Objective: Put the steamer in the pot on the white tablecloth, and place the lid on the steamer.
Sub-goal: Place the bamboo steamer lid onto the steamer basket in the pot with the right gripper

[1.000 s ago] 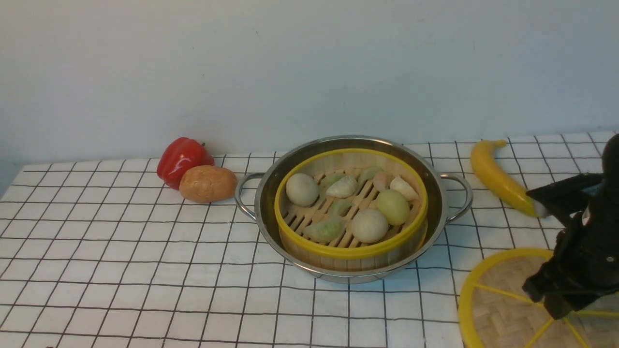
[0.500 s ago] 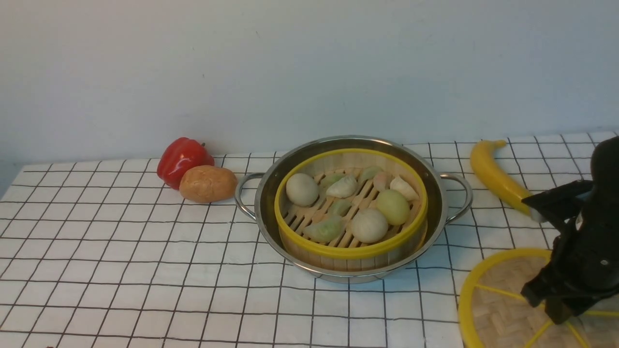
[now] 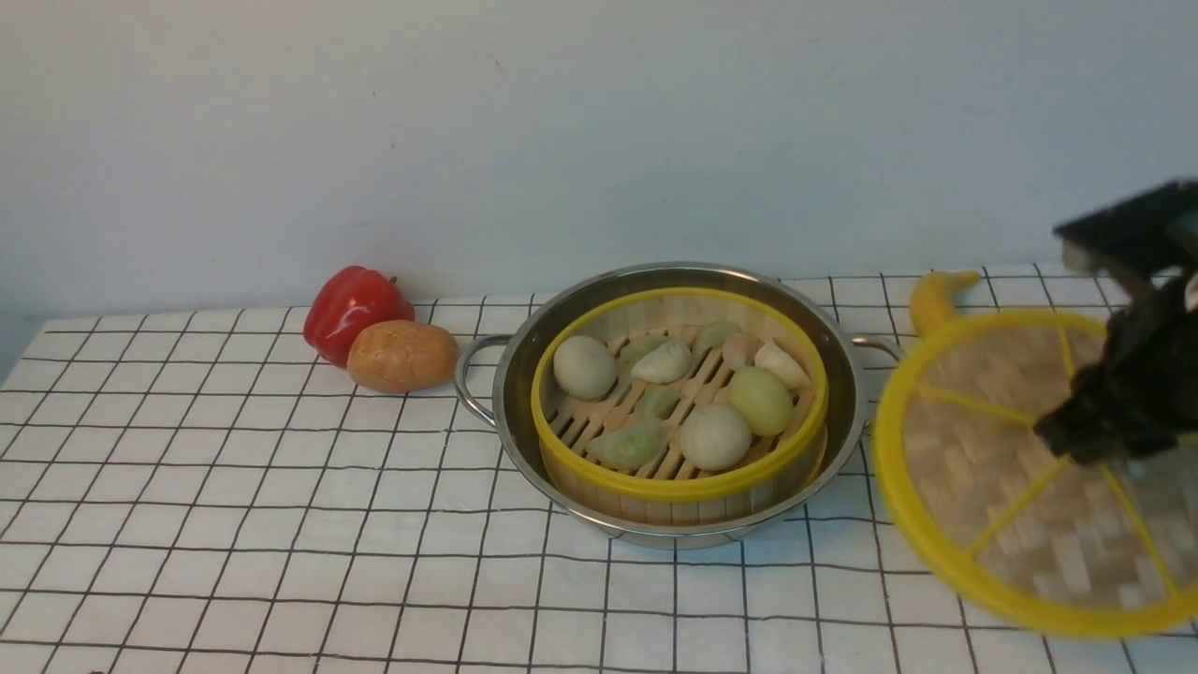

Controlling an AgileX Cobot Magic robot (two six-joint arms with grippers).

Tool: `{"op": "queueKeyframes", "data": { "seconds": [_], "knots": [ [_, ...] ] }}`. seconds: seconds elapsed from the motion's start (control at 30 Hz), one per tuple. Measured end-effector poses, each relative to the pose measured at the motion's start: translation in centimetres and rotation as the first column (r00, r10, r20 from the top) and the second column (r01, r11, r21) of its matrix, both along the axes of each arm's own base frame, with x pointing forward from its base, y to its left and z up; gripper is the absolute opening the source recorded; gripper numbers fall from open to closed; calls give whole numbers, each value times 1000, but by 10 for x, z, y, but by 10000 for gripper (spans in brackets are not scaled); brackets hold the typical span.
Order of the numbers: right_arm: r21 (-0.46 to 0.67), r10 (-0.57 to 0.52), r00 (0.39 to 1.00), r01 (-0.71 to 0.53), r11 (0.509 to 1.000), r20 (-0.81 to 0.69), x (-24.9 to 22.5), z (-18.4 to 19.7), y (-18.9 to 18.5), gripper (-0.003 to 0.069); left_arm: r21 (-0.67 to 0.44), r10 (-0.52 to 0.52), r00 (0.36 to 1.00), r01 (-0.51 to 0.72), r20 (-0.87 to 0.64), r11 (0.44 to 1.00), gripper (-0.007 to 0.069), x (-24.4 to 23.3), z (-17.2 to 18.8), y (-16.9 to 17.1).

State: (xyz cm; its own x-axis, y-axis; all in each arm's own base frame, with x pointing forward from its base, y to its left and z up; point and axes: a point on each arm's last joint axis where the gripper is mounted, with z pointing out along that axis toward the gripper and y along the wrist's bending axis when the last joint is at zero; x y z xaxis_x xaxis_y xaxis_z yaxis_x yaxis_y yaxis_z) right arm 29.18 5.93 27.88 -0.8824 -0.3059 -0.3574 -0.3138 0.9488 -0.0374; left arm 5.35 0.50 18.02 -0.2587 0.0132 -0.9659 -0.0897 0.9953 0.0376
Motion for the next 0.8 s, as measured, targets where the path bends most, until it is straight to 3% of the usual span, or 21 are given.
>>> {"op": "queueKeyframes", "data": {
  "seconds": [0.07, 0.23, 0.37, 0.53, 0.8],
  "knots": [
    [68, 121, 986, -130, 989, 115, 6, 38, 17, 147, 0, 0, 1000, 0, 0, 1000, 474, 0, 0, 0],
    [87, 357, 901, -387, 918, 244, 20, 77, 63, 147, 0, 0, 1000, 0, 0, 1000, 474, 0, 0, 0],
    [59, 452, 859, -478, 876, 242, 38, 80, 93, 147, 0, 0, 1000, 0, 0, 1000, 474, 0, 0, 0],
    [35, 544, 821, -557, 830, 175, 70, 59, 127, 147, 0, 0, 1000, 0, 0, 1000, 474, 0, 0, 0],
    [-3, 602, 782, -610, 792, 163, 109, 37, 151, 147, 0, 0, 1000, 0, 0, 1000, 474, 0, 0, 0]
  ]
}}
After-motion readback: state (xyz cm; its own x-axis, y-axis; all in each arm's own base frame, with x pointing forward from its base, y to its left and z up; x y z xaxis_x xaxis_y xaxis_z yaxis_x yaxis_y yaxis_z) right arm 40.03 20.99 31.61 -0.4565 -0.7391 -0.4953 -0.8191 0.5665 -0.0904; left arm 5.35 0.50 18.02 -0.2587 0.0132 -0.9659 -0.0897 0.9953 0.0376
